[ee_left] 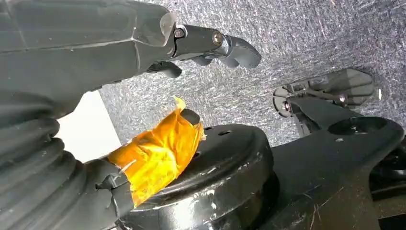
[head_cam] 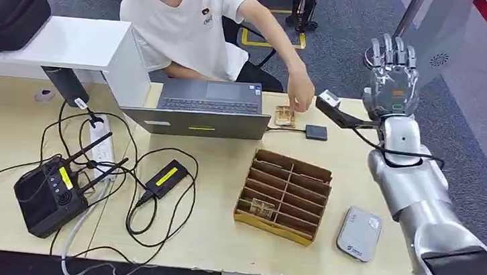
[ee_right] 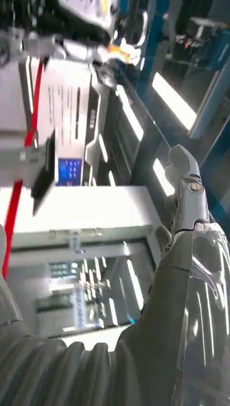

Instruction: Pass the card to the sensor for recognition and then transmit it.

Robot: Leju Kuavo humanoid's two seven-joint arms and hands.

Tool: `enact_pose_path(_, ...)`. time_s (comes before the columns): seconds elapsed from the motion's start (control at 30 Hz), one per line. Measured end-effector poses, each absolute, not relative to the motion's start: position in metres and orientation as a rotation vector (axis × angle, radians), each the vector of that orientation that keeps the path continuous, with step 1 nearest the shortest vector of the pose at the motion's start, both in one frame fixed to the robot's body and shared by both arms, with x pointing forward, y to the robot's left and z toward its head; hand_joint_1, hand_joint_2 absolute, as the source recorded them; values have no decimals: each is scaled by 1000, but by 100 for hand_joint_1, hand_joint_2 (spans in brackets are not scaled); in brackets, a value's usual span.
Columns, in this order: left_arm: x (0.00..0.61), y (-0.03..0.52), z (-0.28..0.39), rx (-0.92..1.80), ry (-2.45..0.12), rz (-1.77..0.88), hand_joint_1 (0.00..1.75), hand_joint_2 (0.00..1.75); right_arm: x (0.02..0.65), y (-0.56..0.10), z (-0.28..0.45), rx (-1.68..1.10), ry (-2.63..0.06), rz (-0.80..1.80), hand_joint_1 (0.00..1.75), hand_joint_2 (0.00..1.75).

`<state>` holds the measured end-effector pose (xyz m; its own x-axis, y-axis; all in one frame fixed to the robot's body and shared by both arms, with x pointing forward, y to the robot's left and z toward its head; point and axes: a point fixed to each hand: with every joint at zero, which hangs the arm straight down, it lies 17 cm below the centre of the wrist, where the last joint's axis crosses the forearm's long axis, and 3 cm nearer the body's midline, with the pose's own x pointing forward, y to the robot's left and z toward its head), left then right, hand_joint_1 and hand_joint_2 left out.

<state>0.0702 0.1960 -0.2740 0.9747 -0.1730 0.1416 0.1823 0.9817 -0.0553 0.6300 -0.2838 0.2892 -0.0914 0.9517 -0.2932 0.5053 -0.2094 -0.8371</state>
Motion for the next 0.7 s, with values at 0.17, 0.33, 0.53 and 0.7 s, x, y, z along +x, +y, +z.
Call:
enact_pose_path(0.17,68,197,-274,-69,-132,-152,0,175,628,-360,285,-1799,-1438,1286,0,175)
enact_pose_path(0.33,69,197,-274,-68,-132,-147,0,175,625,-391,285,-1826,-1376,1293,0,175)
enact_pose_path(0.53,69,197,-274,-68,-132,-143,0,175,624,-399,285,-1835,-1358,1296,0,175)
enact_pose_path(0.7,69,198,-274,-67,-132,-138,0,175,623,-415,283,-1854,-1301,1288,0,175)
